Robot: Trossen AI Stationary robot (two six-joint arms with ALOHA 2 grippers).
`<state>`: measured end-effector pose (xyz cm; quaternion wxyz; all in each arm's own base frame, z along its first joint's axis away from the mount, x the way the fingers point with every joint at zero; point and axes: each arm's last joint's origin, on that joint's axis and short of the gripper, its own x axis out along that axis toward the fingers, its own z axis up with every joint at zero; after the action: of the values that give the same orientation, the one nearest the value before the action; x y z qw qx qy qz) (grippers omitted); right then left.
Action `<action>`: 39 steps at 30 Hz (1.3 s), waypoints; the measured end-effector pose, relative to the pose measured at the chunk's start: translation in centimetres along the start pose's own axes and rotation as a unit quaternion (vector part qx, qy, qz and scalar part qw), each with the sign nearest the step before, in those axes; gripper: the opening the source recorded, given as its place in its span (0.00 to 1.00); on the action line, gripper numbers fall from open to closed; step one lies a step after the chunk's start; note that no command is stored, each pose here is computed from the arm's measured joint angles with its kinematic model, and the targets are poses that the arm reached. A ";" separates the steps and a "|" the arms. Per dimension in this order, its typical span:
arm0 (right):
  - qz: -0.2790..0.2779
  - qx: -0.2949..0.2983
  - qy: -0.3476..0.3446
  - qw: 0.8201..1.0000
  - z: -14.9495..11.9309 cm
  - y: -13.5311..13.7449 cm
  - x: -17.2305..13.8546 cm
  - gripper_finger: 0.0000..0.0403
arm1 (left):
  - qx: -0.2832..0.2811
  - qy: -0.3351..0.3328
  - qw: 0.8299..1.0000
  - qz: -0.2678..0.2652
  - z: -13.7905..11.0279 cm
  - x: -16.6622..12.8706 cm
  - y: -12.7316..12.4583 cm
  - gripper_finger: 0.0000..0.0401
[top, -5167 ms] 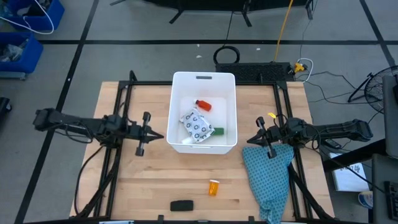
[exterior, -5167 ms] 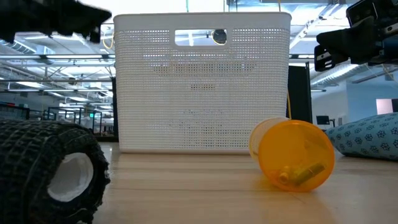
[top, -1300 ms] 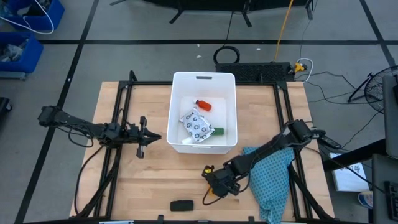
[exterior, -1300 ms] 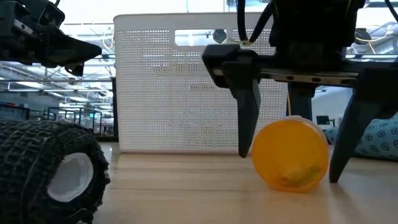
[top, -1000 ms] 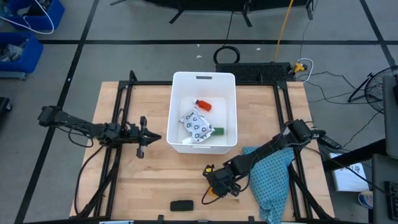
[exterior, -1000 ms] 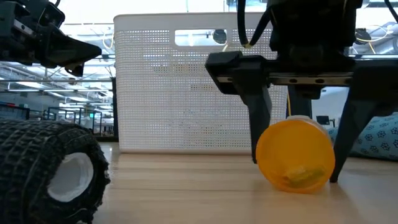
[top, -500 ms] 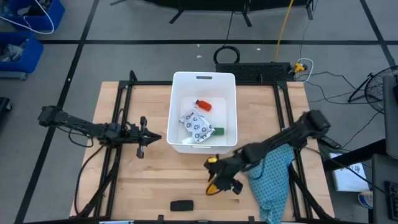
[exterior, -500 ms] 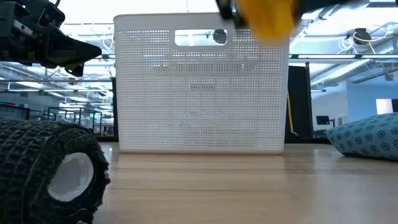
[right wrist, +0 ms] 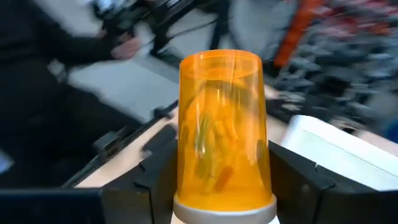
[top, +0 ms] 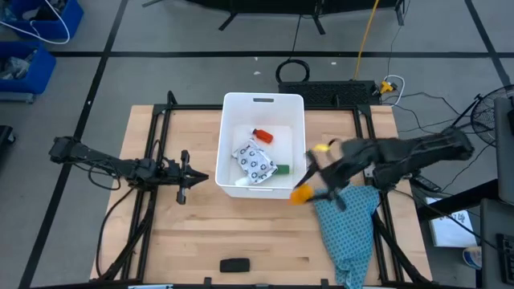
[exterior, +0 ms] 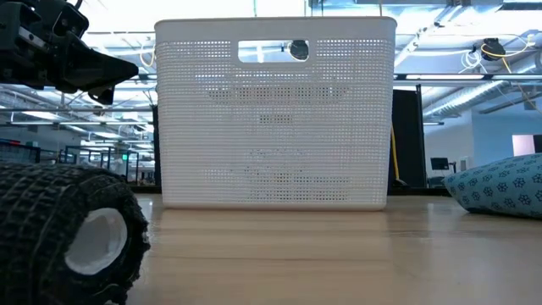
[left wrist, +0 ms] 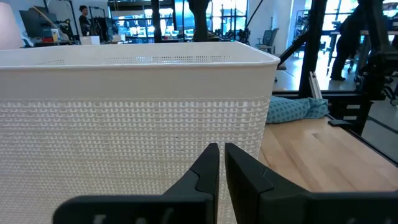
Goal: Pick & place medical supplies in basket/bin
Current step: Put the yellow medicine bottle into the basket
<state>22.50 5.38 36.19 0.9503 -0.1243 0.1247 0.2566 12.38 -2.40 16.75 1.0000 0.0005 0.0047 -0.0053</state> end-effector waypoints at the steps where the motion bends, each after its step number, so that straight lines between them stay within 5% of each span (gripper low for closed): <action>1: -0.020 0.009 -0.012 1.000 -0.5 -0.1 -1.0 0.49 | 0.000 0.000 1.000 0.000 0.0 0.0 0.0 0.08; 12: -0.181 0.054 -0.107 0.976 -8.8 1.2 -7.4 0.48 | 0.000 0.000 1.000 0.000 0.0 0.0 0.0 0.08; 25: -0.189 0.105 -0.176 0.960 -15.5 3.0 -7.3 0.48 | 0.000 0.000 1.000 0.000 0.0 0.0 0.0 0.08; 33: -0.194 0.095 -0.235 0.948 -15.3 3.0 -7.4 0.47 | -0.004 0.000 1.000 0.000 0.0 0.0 0.0 0.08; 39: -0.192 0.095 -0.251 0.944 -11.4 1.6 -7.5 0.47 | 0.009 0.000 1.000 0.001 0.0 0.0 0.0 0.08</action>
<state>13.41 -0.18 27.47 0.9895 0.0132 -0.1200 0.0791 12.38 -2.40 16.75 0.9999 0.0092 0.0043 -0.0048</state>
